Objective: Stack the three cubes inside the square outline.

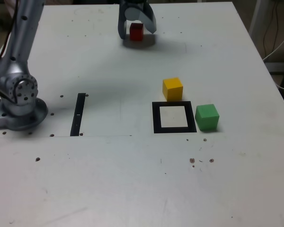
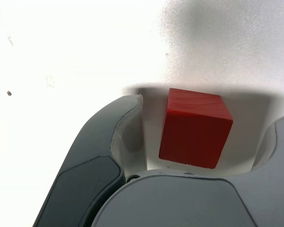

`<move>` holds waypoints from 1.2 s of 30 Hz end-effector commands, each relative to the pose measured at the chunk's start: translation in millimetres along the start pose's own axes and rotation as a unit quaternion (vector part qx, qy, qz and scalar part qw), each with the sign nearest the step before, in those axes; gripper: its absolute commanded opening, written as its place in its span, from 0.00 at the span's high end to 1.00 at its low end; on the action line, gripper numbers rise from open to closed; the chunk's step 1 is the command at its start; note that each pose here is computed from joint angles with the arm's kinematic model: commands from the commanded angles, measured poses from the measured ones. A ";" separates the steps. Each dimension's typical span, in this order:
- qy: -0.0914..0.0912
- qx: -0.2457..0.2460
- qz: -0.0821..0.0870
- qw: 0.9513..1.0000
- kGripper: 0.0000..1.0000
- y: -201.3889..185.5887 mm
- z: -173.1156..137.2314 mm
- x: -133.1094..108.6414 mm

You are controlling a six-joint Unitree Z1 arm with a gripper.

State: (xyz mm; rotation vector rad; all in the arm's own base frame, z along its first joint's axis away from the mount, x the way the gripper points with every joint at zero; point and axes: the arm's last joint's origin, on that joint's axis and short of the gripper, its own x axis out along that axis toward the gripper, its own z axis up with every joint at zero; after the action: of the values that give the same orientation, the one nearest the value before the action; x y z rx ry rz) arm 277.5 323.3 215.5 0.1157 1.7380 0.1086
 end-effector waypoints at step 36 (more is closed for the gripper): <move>-0.044 -0.014 0.000 0.999 0.69 4.0 -1.3 2.0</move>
State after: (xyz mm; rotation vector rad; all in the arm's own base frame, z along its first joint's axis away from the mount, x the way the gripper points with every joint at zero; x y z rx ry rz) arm 276.7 327.7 211.9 0.0965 1.6528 0.1207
